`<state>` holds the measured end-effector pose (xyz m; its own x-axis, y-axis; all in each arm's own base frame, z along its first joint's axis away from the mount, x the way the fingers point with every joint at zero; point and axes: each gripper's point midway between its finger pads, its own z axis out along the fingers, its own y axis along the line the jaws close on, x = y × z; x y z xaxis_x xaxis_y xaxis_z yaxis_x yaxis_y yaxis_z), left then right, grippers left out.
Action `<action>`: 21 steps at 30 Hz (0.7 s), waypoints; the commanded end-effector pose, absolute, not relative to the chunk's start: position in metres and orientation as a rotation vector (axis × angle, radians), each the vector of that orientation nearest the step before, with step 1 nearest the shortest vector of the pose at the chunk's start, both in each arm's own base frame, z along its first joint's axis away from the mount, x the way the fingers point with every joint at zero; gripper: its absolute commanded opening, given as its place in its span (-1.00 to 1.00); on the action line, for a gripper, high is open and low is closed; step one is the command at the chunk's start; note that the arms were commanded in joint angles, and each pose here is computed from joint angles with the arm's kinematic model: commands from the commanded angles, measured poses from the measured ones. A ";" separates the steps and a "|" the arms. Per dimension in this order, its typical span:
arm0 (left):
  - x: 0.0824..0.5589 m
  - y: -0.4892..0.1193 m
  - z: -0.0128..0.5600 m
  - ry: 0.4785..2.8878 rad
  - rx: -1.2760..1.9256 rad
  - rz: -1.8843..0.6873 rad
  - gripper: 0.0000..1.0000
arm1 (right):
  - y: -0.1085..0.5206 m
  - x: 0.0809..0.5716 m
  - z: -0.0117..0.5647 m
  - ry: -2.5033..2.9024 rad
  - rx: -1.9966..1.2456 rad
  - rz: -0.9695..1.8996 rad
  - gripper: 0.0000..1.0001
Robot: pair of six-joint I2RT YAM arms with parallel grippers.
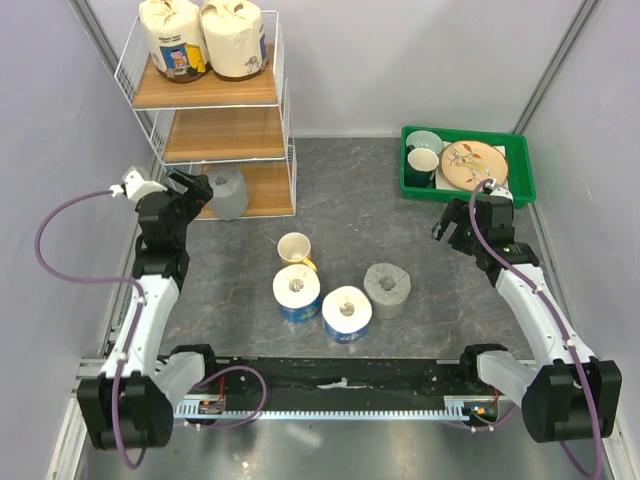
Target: Place and organize the paper towels onto the shelf
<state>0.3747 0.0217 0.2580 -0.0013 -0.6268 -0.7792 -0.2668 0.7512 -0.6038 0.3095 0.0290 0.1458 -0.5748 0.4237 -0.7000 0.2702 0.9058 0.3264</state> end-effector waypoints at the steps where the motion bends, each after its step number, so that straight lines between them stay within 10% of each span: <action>1: 0.339 0.007 0.246 1.697 -0.599 -0.319 0.89 | 0.041 0.321 0.157 2.197 0.469 0.321 0.96; 21: 0.248 -0.230 0.206 1.927 0.103 -0.586 0.89 | 0.042 0.316 0.163 2.164 0.509 0.348 0.96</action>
<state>0.2426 -0.1922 0.1942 -0.4868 -0.2666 -0.8318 0.2861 0.8511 -0.4402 0.3114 0.0457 0.1400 -0.6112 0.4538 -0.6485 0.2383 0.8868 0.3960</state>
